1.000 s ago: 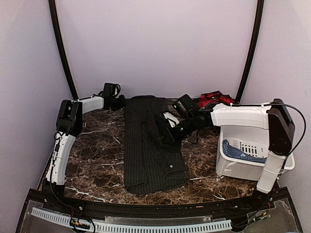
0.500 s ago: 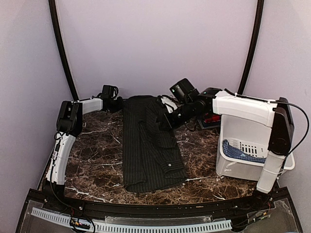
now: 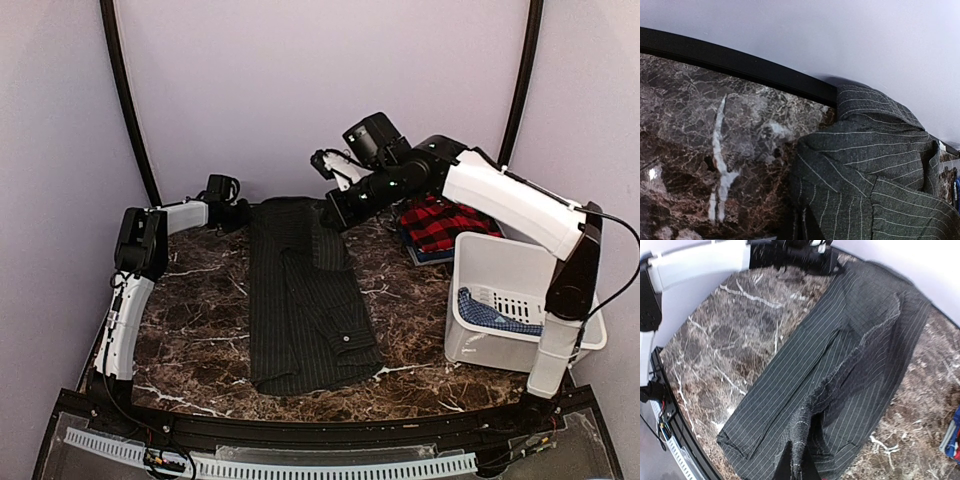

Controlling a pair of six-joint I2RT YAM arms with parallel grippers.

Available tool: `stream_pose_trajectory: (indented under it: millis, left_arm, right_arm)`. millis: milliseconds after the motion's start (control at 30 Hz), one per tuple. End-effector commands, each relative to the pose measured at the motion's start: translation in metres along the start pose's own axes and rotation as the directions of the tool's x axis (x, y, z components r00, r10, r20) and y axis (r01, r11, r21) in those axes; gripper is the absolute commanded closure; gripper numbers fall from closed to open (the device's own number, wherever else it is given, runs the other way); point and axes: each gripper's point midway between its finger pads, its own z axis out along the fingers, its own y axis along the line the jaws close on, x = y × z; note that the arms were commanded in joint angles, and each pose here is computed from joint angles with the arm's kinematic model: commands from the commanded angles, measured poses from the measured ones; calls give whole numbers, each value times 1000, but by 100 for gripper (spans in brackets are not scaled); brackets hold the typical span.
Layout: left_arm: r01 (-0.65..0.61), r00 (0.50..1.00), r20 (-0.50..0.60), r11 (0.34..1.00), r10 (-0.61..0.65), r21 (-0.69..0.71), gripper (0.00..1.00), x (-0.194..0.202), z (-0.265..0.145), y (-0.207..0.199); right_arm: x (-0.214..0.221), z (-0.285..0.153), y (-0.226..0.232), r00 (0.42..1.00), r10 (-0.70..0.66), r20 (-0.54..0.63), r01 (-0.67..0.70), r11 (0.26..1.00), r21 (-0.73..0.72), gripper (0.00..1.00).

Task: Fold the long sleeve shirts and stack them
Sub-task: Move the rectangle-folded shirt to the center of the board.

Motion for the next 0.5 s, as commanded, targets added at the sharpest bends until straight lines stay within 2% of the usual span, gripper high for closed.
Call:
stream_pose_trajectory:
  millis: [0, 33, 200, 267, 467]
  left_arm:
    - [20, 1000, 0, 999, -20, -27, 92, -12, -9, 8]
    - [21, 1000, -6, 1000, -21, -15, 84, -13, -11, 5]
    - [23, 1000, -9, 999, -23, 27, 66, -27, -28, -10]
    - [15, 1000, -7, 999, -15, 35, 61, -33, -37, -16]
    - [-4, 1000, -4, 998, 4, 63, 54, -46, -70, -35]
  right_arm:
    - [34, 38, 12, 992, -20, -126, 15, 999, -40, 100]
    - [39, 48, 14, 989, -18, -147, 10, 999, -54, 100]
    - [56, 86, 38, 977, -37, -208, 8, 990, -138, 100]
    - [67, 102, 45, 968, -55, -247, 18, 988, -151, 100]
    - [93, 134, 58, 941, -76, -330, 15, 983, -182, 100]
